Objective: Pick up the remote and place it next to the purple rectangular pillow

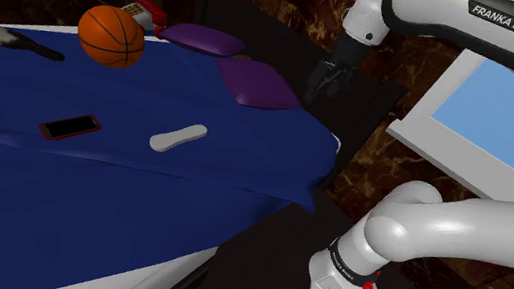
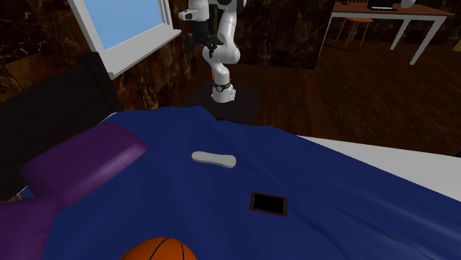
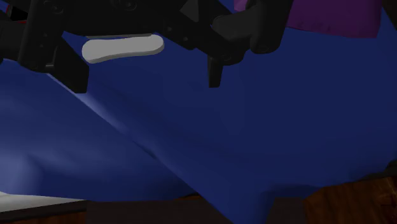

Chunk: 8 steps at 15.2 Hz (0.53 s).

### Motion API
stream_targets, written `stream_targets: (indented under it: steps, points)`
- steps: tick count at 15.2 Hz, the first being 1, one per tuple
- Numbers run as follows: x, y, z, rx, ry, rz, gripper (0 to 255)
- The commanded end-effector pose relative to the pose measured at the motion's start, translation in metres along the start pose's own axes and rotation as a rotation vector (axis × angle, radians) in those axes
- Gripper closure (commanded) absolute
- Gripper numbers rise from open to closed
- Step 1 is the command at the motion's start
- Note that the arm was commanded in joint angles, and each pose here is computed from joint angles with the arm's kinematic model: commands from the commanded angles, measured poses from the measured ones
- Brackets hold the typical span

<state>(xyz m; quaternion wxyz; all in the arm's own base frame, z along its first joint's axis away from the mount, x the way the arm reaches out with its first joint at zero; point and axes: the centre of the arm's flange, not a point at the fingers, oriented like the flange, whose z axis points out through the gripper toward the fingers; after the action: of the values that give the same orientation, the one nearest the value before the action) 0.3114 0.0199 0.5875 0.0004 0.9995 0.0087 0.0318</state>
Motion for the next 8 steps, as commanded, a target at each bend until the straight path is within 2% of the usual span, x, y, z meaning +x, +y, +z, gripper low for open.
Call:
stream_targets:
  steps: [1,8]
  points:
    - [0.000,0.000,0.000,0.000,0.000,0.000,0]
    - [0.036,-0.060,0.061,-0.004,-0.009,0.257,0]
